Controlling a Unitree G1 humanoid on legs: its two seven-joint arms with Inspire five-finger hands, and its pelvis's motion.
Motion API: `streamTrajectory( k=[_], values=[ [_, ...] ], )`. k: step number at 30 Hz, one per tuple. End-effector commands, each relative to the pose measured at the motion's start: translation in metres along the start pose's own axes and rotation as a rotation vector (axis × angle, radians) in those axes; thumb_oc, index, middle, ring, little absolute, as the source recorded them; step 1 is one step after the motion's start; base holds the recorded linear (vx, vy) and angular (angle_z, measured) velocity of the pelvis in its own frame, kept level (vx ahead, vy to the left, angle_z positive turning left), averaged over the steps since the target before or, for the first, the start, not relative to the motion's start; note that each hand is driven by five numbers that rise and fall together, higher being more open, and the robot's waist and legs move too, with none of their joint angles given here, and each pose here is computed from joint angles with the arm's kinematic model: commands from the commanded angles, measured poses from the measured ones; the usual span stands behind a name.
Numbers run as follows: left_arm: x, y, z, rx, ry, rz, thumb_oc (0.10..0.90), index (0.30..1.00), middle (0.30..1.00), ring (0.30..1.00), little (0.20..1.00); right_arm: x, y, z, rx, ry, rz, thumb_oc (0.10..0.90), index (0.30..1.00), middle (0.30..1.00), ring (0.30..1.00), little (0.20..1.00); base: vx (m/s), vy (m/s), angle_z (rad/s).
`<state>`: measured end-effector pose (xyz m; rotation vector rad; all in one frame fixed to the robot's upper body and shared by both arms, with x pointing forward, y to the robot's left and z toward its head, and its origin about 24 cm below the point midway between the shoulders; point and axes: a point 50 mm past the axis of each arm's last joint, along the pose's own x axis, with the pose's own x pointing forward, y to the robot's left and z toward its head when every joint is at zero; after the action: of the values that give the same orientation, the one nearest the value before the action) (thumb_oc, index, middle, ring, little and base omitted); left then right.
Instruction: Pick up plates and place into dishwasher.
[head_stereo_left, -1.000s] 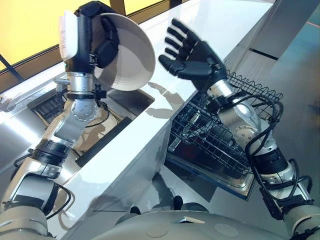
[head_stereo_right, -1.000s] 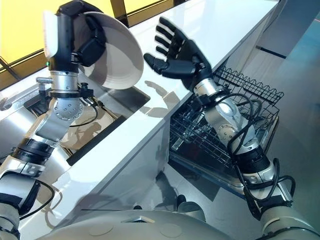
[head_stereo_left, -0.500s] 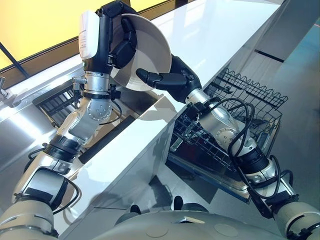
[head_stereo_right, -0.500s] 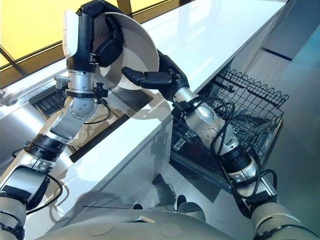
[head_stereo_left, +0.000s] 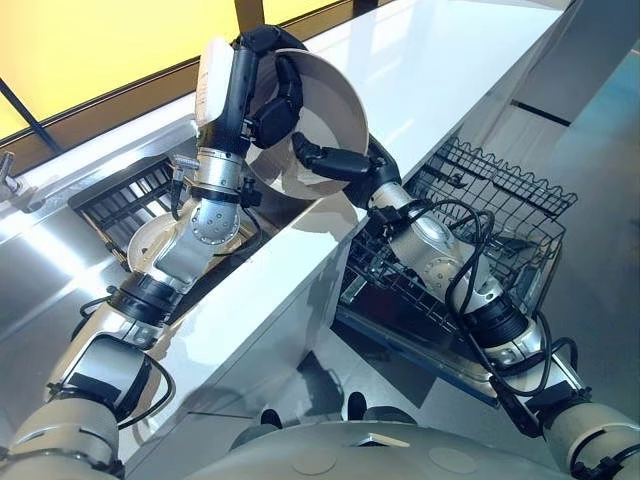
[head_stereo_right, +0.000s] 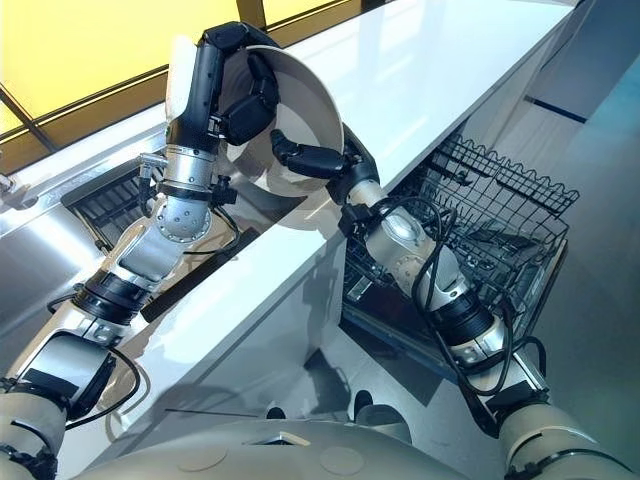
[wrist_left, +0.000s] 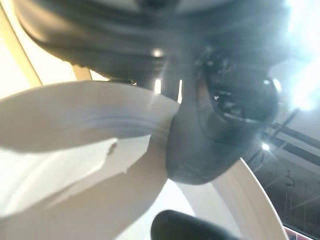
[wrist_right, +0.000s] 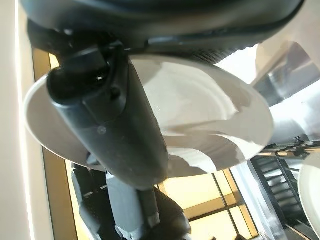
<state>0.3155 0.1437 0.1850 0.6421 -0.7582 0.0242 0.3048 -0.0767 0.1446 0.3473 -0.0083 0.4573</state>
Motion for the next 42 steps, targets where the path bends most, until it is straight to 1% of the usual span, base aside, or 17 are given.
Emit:
streamTrajectory(
  k=[1,2,3,4,5,6,9,11,15,20,22,25,29,31,32,36,42],
  values=[
    [0.012,-0.001,0.041,-0.238,-0.169,0.006,0.1,0.3,0.3,0.3,0.2,0.008,0.033,0.062,0.052,-0.344,0.12,0.1,0.3,0.3,0.3,0.2,0.0,0.0,0.0],
    [0.009,-0.002,0.04,-0.294,-0.152,-0.011,0.1,0.3,0.3,0.3,0.2,0.007,0.029,0.063,0.05,-0.359,0.106,0.1,0.3,0.3,0.3,0.2,0.0,0.0,0.0],
    [0.008,-0.005,0.039,-0.372,-0.128,-0.04,0.311,0.481,0.481,0.481,0.411,0.006,0.027,0.065,0.047,-0.378,0.087,0.1,0.3,0.3,0.3,0.2,0.0,-0.008,0.06],
    [0.006,-0.007,0.038,-0.444,-0.105,-0.073,0.369,0.531,0.531,0.531,0.469,0.004,0.024,0.067,0.036,-0.403,0.07,0.1,0.3,0.3,0.3,0.2,0.0,-0.009,0.11],
    [0.004,-0.01,0.037,-0.55,-0.064,-0.106,0.8,0.9,0.9,0.9,0.9,0.001,0.02,0.072,0.013,-0.445,0.04,0.1,0.3,0.3,0.3,0.2,0.0,-0.007,0.1],
    [0.004,-0.01,0.037,-0.568,-0.056,-0.111,0.8,0.9,0.9,0.9,0.9,0.001,0.019,0.073,0.013,-0.449,0.035,0.1,0.3,0.3,0.3,0.2,0.0,-0.007,0.06],
    [-0.003,-0.019,0.024,-0.756,0.099,-0.147,0.8,0.9,0.9,0.9,0.9,-0.011,0.009,0.097,-0.097,-0.638,-0.077,0.1,0.3,0.3,0.3,0.2,0.0,-0.007,0.06],
    [-0.006,-0.02,0.016,-0.796,0.165,-0.155,0.8,0.9,0.9,0.9,0.9,-0.016,0.0,0.112,-0.131,-0.719,-0.149,0.1,0.3,0.3,0.3,0.2,0.0,-0.006,0.13],
    [-0.006,0.001,-0.002,-0.789,0.254,-0.103,0.8,0.9,0.9,0.9,0.9,-0.025,-0.031,0.133,-0.221,-0.799,-0.316,0.1,0.3,0.3,0.3,0.2,0.02,-0.01,0.04],
    [-0.008,0.042,-0.045,-0.725,0.497,0.041,0.8,0.9,0.9,0.9,0.9,-0.05,-0.09,0.158,-0.524,-0.841,-0.683,0.1,0.3,0.3,0.3,0.2,0.02,-0.018,0.02],
    [-0.008,0.051,-0.052,-0.709,0.534,0.078,0.8,0.9,0.9,0.9,0.9,-0.058,-0.104,0.164,-0.616,-0.839,-0.78,0.1,0.3,0.3,0.3,0.2,0.01,-0.017,0.0],
    [-0.005,0.08,-0.064,-0.61,0.562,0.175,0.8,0.9,0.9,0.9,0.9,-0.081,-0.144,0.17,-0.764,-0.77,-0.999,0.1,0.3,0.3,0.3,0.2,0.04,-0.036,0.0],
    [-0.005,0.11,-0.072,-0.537,0.583,0.259,0.8,0.9,0.9,0.9,0.9,-0.114,-0.189,0.158,-0.825,-0.601,-1.18,0.1,0.3,0.3,0.3,0.2,0.06,-0.042,0.01],
    [-0.005,0.117,-0.073,-0.513,0.587,0.279,0.8,0.9,0.9,0.9,0.9,-0.122,-0.2,0.152,-0.844,-0.539,-1.222,0.1,0.3,0.3,0.3,0.2,0.07,-0.049,0.05],
    [-0.007,0.126,-0.075,-0.481,0.592,0.303,0.8,0.9,0.9,0.9,0.9,-0.135,-0.215,0.141,-0.855,-0.461,-1.267,0.1,0.3,0.3,0.3,0.2,0.07,-0.06,0.06],
    [-0.006,0.145,-0.076,-0.395,0.592,0.334,0.8,0.9,0.9,0.9,0.9,-0.154,-0.238,0.127,-0.907,-0.291,-1.322,0.1,0.3,0.3,0.3,0.2,0.09,-0.068,0.1],
    [-0.001,0.177,-0.072,-0.254,0.561,0.367,0.8,0.9,0.9,0.9,0.9,-0.169,-0.258,0.111,-1.008,-0.053,-1.262,0.1,0.3,0.3,0.3,0.2,0.1,-0.068,0.09]
  ],
)
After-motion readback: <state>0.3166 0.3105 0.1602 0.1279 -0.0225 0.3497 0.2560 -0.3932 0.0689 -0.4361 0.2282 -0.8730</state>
